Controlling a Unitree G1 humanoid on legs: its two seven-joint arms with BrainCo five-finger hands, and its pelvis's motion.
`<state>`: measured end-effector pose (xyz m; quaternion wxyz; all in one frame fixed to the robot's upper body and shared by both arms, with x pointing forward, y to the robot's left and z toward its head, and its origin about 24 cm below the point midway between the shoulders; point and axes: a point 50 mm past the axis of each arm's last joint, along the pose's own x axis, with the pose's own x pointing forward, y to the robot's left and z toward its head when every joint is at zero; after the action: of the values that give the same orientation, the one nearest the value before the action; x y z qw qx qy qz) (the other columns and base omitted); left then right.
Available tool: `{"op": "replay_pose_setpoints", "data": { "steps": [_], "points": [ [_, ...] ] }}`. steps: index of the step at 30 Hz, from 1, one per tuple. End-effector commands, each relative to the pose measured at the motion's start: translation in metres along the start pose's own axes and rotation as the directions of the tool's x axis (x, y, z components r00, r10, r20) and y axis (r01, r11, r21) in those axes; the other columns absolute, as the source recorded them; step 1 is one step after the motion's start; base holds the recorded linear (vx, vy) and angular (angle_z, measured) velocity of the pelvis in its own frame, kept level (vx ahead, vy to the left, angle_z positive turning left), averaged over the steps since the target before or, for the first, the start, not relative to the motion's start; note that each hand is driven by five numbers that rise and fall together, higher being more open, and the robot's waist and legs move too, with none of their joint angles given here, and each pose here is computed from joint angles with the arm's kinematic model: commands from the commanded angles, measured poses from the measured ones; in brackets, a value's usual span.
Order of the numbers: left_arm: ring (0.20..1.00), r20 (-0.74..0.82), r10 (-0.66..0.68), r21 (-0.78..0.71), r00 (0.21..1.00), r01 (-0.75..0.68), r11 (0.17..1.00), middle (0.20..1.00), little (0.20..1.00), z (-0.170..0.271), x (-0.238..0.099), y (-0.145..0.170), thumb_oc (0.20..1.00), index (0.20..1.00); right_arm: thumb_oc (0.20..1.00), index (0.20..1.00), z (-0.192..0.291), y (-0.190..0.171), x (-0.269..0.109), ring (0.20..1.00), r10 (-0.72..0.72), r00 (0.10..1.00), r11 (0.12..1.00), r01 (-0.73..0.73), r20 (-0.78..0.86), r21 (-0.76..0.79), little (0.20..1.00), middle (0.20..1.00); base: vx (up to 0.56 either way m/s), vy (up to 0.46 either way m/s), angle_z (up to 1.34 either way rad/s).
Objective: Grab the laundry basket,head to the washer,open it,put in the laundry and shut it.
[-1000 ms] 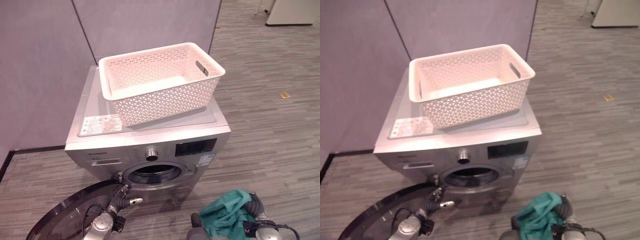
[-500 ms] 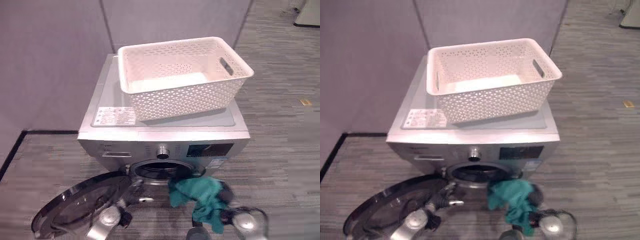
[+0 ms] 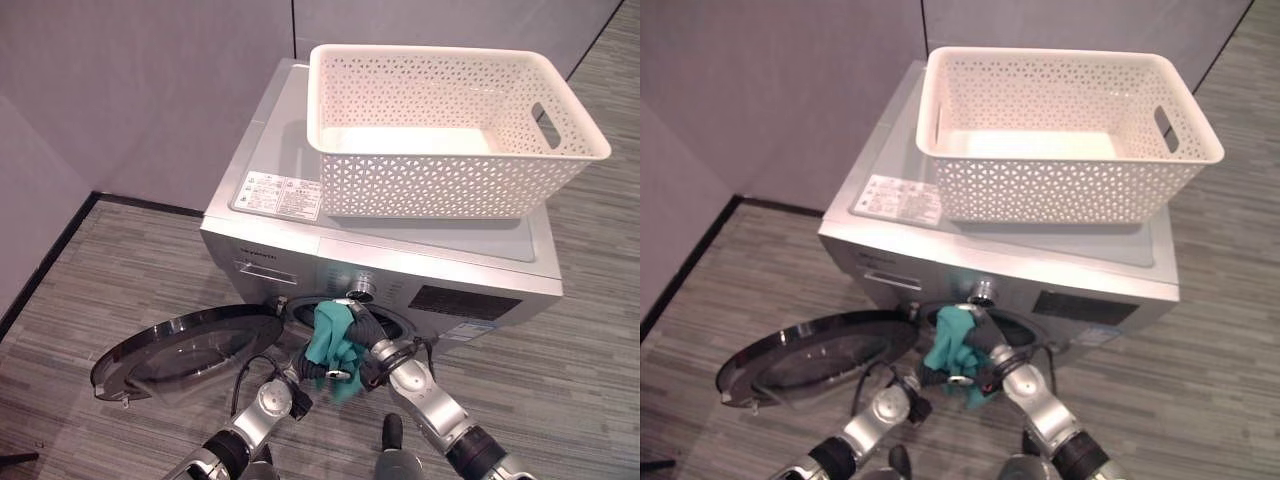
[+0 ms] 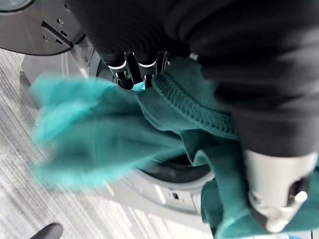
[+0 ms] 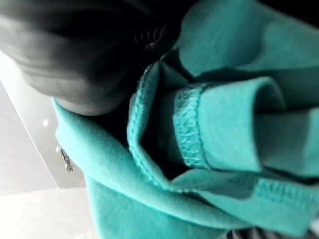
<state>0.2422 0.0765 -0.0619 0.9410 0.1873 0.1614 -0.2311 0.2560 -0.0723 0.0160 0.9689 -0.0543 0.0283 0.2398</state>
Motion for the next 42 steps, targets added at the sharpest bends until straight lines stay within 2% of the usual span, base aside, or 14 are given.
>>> {"op": "replay_pose_setpoints", "data": {
  "steps": [1,4,9,14,15,16,17,22,23,24,25,32,37,42],
  "points": [
    [1.000,0.092,-0.032,0.043,0.995,0.028,0.999,1.000,1.000,0.026,0.015,-0.012,1.000,1.000,0.200,0.200,0.090,-0.006,0.031,0.200,-0.064,0.923,0.993,0.020,0.381,0.117,0.200,0.200,-0.03,-0.042,0.03],
    [1.000,0.090,-0.050,0.045,0.995,0.046,0.998,1.000,1.000,0.034,0.022,-0.023,1.000,1.000,0.200,0.200,0.088,0.002,0.031,0.200,-0.063,0.927,0.975,-0.022,0.371,0.222,0.200,0.200,-0.01,-0.039,0.07],
    [1.000,0.104,-0.059,0.039,0.993,0.055,0.998,1.000,1.000,0.045,0.028,-0.030,1.000,1.000,0.200,0.200,0.098,0.013,0.033,0.200,-0.031,0.916,0.956,-0.090,0.400,0.280,0.200,0.200,-0.01,-0.008,0.06],
    [1.000,0.184,-0.047,-0.062,0.982,0.060,0.996,1.000,1.000,0.070,0.033,-0.032,1.000,1.000,0.200,0.200,0.111,0.026,0.037,0.200,0.010,0.899,0.937,-0.161,0.437,0.310,0.200,0.200,-0.05,-0.021,-0.03],
    [0.875,0.202,-0.048,-0.075,0.978,0.064,0.995,0.875,0.875,0.075,0.033,-0.032,0.875,0.875,0.200,0.200,0.113,0.028,0.038,0.200,0.016,0.897,0.935,-0.169,0.441,0.311,0.200,0.200,-0.05,-0.015,-0.02],
    [0.595,0.202,-0.048,-0.075,0.978,0.064,0.995,0.595,0.595,0.075,0.033,-0.032,0.595,0.595,0.200,0.200,0.113,0.028,0.039,0.200,0.016,0.897,0.935,-0.169,0.441,0.311,0.200,0.200,-0.08,-0.016,-0.01],
    [0.200,0.235,-0.032,-0.120,0.971,0.061,0.991,0.200,0.200,0.086,0.035,-0.031,0.200,0.200,0.200,0.200,0.114,0.031,0.041,0.200,0.016,0.900,0.932,-0.172,0.436,0.320,0.200,0.200,-0.09,-0.027,-0.02],
    [0.200,0.300,0.034,-0.206,0.953,0.030,0.978,0.200,0.200,0.107,0.038,-0.022,0.200,0.200,0.200,0.200,0.106,0.028,0.037,0.200,0.017,0.912,0.941,-0.153,0.410,0.301,0.200,0.200,-0.09,-0.051,0.02],
    [0.200,0.301,0.062,-0.259,0.952,0.019,0.966,0.200,0.200,0.108,0.037,-0.017,0.200,0.200,0.592,0.592,0.099,0.024,0.036,0.592,0.009,0.922,0.948,-0.131,0.387,0.289,0.592,0.592,-0.04,-0.057,0.01],
    [0.200,0.301,0.062,-0.260,0.952,0.019,0.966,0.200,0.200,0.108,0.037,-0.017,0.200,0.200,0.592,0.592,0.099,0.024,0.036,0.592,0.009,0.922,0.948,-0.131,0.387,0.289,0.592,0.592,-0.03,-0.053,-0.01],
    [0.200,0.298,0.083,-0.290,0.951,0.008,0.957,0.200,0.200,0.107,0.037,-0.013,0.200,0.200,1.000,1.000,0.095,0.021,0.035,1.000,0.007,0.926,0.956,-0.117,0.376,0.270,1.000,1.000,0.00,0.000,0.00],
    [0.200,0.275,0.187,-0.388,0.943,-0.069,0.919,0.200,0.200,0.102,0.036,0.011,0.200,0.200,1.000,1.000,0.068,0.009,0.020,1.000,0.038,0.950,0.981,-0.094,0.311,0.168,1.000,1.000,0.00,-0.030,-0.03],
    [0.200,0.231,0.266,-0.436,0.936,-0.145,0.888,0.200,0.200,0.091,0.036,0.027,0.200,0.200,1.000,1.000,0.041,0.007,0.000,1.000,0.121,0.967,0.990,-0.103,0.224,-0.093,1.000,1.000,0.00,-0.047,0.00],
    [0.200,0.154,0.375,-0.492,0.914,-0.258,0.831,0.200,0.200,0.082,0.038,0.046,0.200,0.200,1.000,1.000,0.007,-0.010,-0.032,1.000,0.069,0.991,0.970,-0.040,0.112,-0.239,1.000,1.000,0.01,-0.044,0.01]
  ]
}}
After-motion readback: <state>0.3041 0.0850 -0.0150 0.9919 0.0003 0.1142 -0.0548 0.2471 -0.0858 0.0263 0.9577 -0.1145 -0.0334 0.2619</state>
